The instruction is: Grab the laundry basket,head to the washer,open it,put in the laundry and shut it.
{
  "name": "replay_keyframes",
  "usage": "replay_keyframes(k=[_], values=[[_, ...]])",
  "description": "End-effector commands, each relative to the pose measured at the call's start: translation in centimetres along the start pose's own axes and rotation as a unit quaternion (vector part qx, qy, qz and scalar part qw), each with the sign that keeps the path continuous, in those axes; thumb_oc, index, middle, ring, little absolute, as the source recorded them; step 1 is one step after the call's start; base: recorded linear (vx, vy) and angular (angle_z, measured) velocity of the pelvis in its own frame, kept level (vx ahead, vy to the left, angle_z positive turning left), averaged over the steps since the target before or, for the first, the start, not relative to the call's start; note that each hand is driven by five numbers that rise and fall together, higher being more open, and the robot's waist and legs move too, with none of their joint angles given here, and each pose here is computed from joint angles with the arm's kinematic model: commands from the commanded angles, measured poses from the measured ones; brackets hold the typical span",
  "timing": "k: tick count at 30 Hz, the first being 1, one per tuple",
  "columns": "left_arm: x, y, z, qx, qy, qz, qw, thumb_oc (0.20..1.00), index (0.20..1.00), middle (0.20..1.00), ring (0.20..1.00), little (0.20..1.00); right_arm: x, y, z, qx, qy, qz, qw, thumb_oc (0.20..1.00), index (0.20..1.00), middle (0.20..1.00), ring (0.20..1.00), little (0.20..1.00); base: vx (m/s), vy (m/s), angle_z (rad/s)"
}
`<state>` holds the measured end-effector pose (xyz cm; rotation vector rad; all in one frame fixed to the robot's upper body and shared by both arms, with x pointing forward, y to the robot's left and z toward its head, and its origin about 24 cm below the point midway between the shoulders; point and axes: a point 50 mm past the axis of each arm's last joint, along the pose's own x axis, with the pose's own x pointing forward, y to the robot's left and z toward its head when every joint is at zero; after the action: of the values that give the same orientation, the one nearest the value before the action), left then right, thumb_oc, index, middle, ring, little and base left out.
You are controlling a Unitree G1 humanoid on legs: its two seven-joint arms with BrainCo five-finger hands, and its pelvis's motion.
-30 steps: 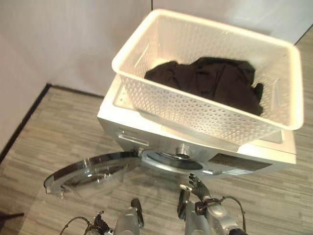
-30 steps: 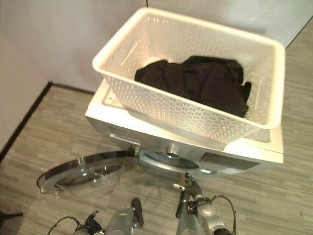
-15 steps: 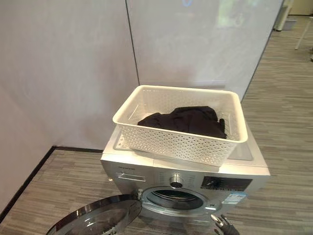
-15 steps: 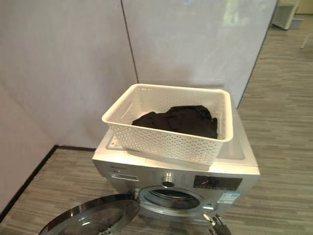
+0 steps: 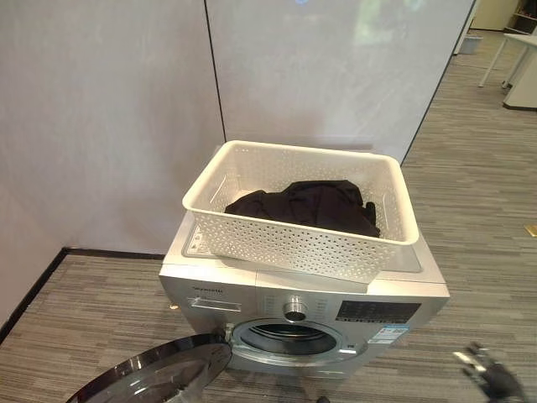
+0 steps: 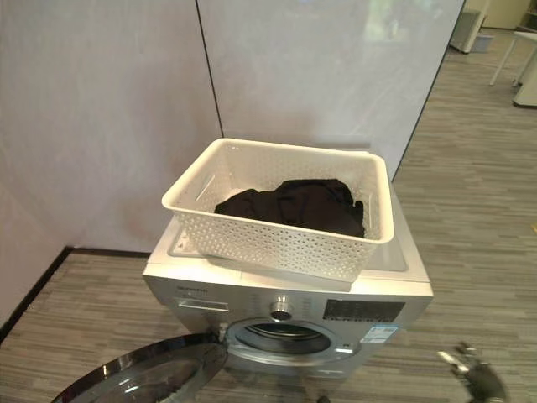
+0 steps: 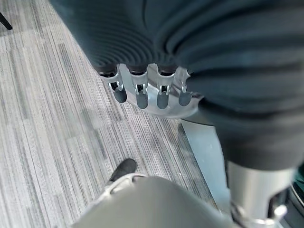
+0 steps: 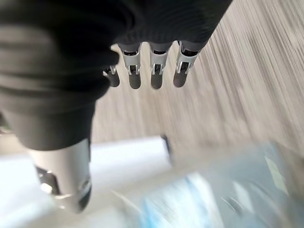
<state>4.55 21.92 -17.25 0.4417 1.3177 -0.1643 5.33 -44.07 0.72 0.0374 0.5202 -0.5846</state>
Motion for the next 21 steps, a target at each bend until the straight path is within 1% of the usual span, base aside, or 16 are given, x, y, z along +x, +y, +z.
replay_keyframes(k=[1, 2, 3, 4, 6, 7, 9, 10, 12, 13, 14, 16, 17, 18, 20, 21], values=[[0.1, 1.2, 0.3, -0.028, 0.009, 0.001, 1.000, 1.000, 1.000, 1.000, 1.000, 1.000, 0.0, -2.3, 3.1, 0.052, -0.081, -0.043, 0.994, 1.000, 1.000, 1.000, 1.000, 1.000, 0.00, 0.000, 0.00], [0.1, 1.2, 0.3, -0.027, 0.008, 0.001, 1.000, 1.000, 1.000, 1.000, 1.000, 1.000, 0.0, -2.3, 3.1, 0.052, -0.081, -0.043, 0.994, 1.000, 1.000, 1.000, 1.000, 1.000, 0.00, 0.000, 0.00], [0.1, 1.0, 0.1, -0.028, 0.011, -0.004, 1.000, 1.000, 1.000, 1.000, 1.000, 1.000, -0.4, -3.6, 4.3, 0.061, -0.107, -0.072, 0.990, 1.000, 1.000, 1.000, 1.000, 1.000, 0.04, 0.020, -0.02], [0.0, 0.6, -0.3, -0.028, 0.015, -0.015, 0.999, 1.000, 1.000, 1.000, 1.000, 1.000, -1.1, -5.7, 7.4, 0.093, -0.183, -0.122, 0.971, 1.000, 1.000, 1.000, 1.000, 1.000, 0.04, 0.020, 0.00], [0.0, 0.6, -0.3, -0.025, 0.015, -0.016, 0.999, 1.000, 1.000, 1.000, 1.000, 1.000, -1.0, -6.1, 7.8, 0.111, -0.198, -0.139, 0.964, 1.000, 1.000, 1.000, 1.000, 1.000, 0.02, 0.008, 0.00], [0.0, 0.2, -0.2, -0.013, 0.012, -0.025, 1.000, 1.000, 1.000, 1.000, 1.000, 1.000, -0.8, -6.3, 11.5, 0.133, -0.276, -0.153, 0.940, 1.000, 1.000, 1.000, 1.000, 1.000, 0.00, 0.000, 0.00], [0.0, 0.2, -0.1, -0.007, 0.011, -0.027, 1.000, 1.000, 1.000, 1.000, 1.000, 1.000, -0.7, -6.3, 12.5, 0.147, -0.298, -0.159, 0.930, 1.000, 1.000, 1.000, 1.000, 1.000, 0.01, 0.029, -0.07], [0.1, 0.2, 0.4, 0.011, 0.003, -0.033, 0.999, 1.000, 1.000, 1.000, 1.000, 1.000, 0.2, -5.0, 17.1, 0.122, -0.347, -0.159, 0.916, 1.000, 1.000, 1.000, 1.000, 1.000, 0.00, 0.000, 0.00], [0.1, 0.2, 0.4, 0.009, 0.003, -0.033, 0.999, 1.000, 1.000, 1.000, 1.000, 1.000, 0.3, -4.9, 17.2, 0.122, -0.348, -0.158, 0.916, 1.000, 1.000, 1.000, 1.000, 1.000, -0.02, 0.016, 0.01], [0.2, 0.7, 1.1, 0.020, -0.008, -0.021, 1.000, 1.000, 1.000, 1.000, 1.000, 1.000, 0.3, -1.0, 23.0, 0.064, -0.427, -0.112, 0.895, 1.000, 1.000, 1.000, 1.000, 1.000, -0.03, 0.031, 0.10], [0.2, 0.7, 1.1, 0.018, -0.008, -0.020, 1.000, 1.000, 1.000, 1.000, 1.000, 1.000, 0.4, -0.8, 23.0, 0.064, -0.427, -0.111, 0.895, 1.000, 1.000, 1.000, 1.000, 1.000, -0.03, 0.039, 0.12], [0.1, 0.8, 0.8, 0.012, -0.004, -0.016, 1.000, 1.000, 1.000, 1.000, 1.000, 1.000, -0.8, 1.8, 27.0, 0.012, -0.483, -0.079, 0.872, 1.000, 1.000, 1.000, 1.000, 1.000, 0.00, 0.004, 0.13], [0.1, 0.9, 0.8, 0.011, -0.004, -0.015, 1.000, 1.000, 1.000, 1.000, 1.000, 1.000, -0.8, 1.9, 27.1, 0.012, -0.483, -0.079, 0.872, 1.000, 1.000, 1.000, 1.000, 1.000, -0.02, -0.011, 0.20], [0.1, 1.2, 0.8, -0.002, -0.004, -0.007, 1.000, 1.000, 1.000, 1.000, 1.000, 1.000, -2.5, 5.3, 30.1, -0.059, -0.533, -0.037, 0.843, 1.000, 1.000, 1.000, 1.000, 1.000, -0.03, 0.002, 0.19], [0.1, 0.5, 0.4, 0.006, 0.005, -0.017, 1.000, 1.000, 1.000, 1.000, 1.000, 1.000, -3.6, 7.8, 32.7, -0.101, -0.567, -0.016, 0.817, 1.000, 1.000, 1.000, 1.000, 1.000, -0.01, 0.015, 0.03], [0.1, 0.5, 0.4, 0.004, 0.005, -0.017, 1.000, 1.000, 1.000, 1.000, 1.000, 1.000, -3.6, 7.9, 32.8, -0.101, -0.568, -0.015, 0.817, 1.000, 1.000, 1.000, 1.000, 1.000, 0.00, 0.000, 0.00]])
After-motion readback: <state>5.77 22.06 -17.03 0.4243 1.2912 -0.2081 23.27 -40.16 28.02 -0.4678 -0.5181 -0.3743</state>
